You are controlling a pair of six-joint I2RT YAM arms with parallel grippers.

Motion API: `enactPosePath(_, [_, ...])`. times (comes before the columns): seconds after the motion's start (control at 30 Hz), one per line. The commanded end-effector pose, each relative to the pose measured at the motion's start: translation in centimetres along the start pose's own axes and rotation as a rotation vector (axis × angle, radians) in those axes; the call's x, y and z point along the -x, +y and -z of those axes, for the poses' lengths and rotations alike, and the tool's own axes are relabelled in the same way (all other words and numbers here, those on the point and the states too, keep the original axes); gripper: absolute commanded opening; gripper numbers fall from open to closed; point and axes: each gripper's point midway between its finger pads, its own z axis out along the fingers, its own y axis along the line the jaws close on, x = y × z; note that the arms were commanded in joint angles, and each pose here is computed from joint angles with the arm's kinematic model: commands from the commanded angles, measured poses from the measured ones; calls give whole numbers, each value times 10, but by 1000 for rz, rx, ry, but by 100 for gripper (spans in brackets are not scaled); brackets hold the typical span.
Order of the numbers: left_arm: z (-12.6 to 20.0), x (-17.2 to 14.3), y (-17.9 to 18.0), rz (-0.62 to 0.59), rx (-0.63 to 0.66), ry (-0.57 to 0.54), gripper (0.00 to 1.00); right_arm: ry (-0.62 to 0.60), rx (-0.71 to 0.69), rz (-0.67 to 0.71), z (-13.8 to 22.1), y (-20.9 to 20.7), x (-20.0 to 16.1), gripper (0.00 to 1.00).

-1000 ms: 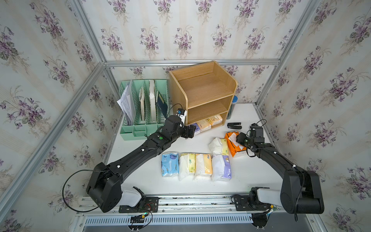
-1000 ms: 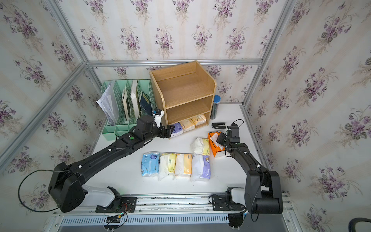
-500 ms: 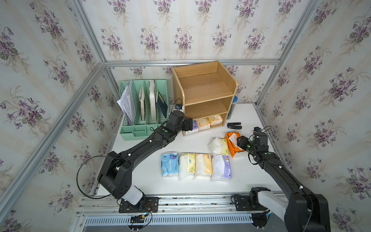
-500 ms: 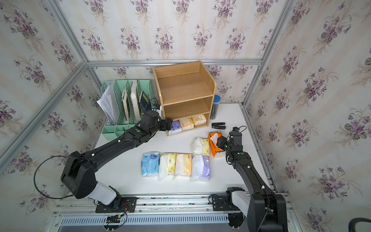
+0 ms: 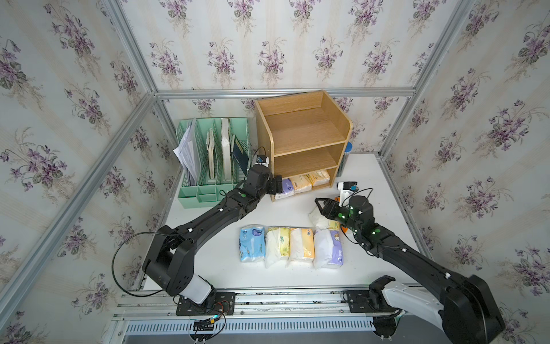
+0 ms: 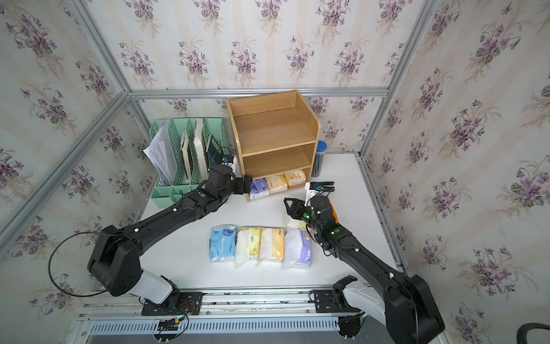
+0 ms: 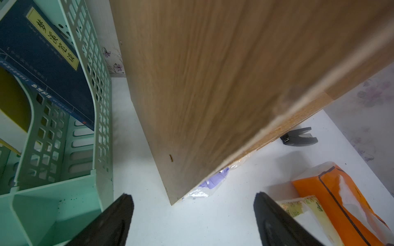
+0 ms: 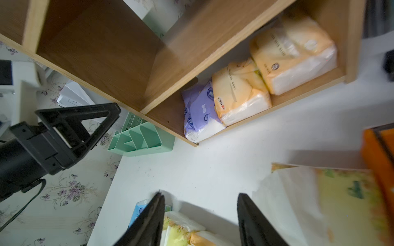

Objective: Remove the tissue boxes from the shelf
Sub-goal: Pick up a box of tissues from the shelf.

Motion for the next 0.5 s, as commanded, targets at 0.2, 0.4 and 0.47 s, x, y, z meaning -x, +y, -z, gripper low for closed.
enactPosePath(0.2, [6, 3, 4, -9, -56, 5, 92, -65, 38, -160, -75, 11, 5, 55])
enactPosePath(0.4, [1, -1, 3, -6, -99, 30, 92, -49, 36, -183, -113, 9, -3, 55])
enactPosePath(0.47, [0, -1, 2, -7, -109, 33, 92, -46, 19, -185, -124, 4, -8, 55])
